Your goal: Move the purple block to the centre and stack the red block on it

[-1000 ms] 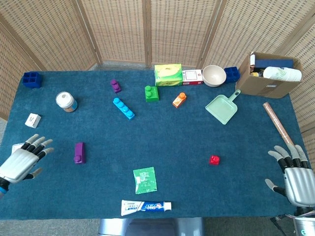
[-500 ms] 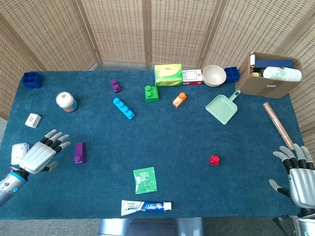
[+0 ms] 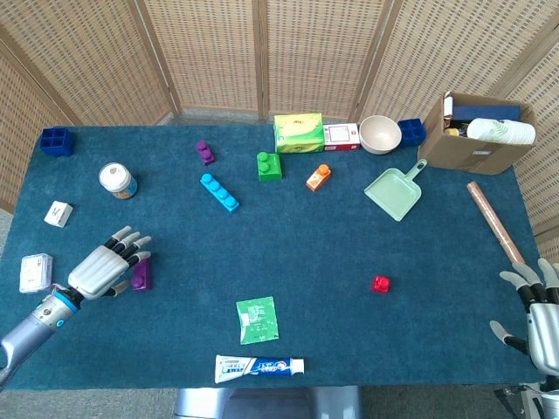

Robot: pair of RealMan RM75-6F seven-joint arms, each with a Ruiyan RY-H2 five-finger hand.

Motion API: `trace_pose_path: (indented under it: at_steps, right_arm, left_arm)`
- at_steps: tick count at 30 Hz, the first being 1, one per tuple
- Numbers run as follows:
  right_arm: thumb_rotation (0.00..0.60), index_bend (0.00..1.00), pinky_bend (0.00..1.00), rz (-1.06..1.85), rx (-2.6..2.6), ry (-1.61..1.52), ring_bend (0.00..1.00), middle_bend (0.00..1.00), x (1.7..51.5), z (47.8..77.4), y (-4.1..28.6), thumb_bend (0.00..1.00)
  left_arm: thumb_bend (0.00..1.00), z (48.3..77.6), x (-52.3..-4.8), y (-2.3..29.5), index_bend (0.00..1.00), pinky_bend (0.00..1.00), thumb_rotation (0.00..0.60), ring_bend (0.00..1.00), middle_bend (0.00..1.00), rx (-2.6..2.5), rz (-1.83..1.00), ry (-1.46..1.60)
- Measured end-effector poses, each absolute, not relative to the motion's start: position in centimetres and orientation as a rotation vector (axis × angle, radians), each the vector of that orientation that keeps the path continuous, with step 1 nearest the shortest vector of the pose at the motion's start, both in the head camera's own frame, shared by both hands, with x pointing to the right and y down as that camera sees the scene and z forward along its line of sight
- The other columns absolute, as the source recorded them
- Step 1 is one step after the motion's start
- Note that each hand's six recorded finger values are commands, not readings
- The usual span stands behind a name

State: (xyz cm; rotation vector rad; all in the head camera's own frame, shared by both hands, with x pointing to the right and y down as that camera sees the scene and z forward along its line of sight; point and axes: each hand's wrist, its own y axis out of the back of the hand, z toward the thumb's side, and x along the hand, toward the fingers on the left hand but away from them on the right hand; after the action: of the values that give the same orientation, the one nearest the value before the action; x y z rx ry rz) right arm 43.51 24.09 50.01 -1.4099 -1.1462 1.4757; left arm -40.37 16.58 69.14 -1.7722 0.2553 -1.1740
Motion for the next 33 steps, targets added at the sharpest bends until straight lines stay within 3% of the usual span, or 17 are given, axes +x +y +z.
trace_pose_path:
  at_steps: [9, 22, 33]
  right_arm:
    - [0.6, 0.27, 0.07, 1.485, -1.399, -1.157, 0.0, 0.2, 43.9, 49.8, 24.4, 0.06]
    - [0.6, 0.27, 0.07, 1.491, -1.39, -1.166, 0.0, 0.2, 44.3, 49.7, 24.6, 0.06]
    - [0.6, 0.27, 0.07, 1.49, -1.385, -1.172, 0.0, 0.2, 44.4, 49.5, 24.8, 0.06]
  left_arm:
    - [0.36, 69.9, -39.4, 16.4, 0.36, 0.0, 0.6, 0.0, 0.1, -1.791, -1.156, 0.256]
    - [0.35, 70.1, -38.8, 16.3, 0.61, 0.0, 0.6, 0.05, 0.19, -1.818, -1.147, 0.273]
    - [0.35, 68.4, -37.5, 15.0, 0.63, 0.0, 0.6, 0.06, 0.21, -1.876, -1.104, 0.339]
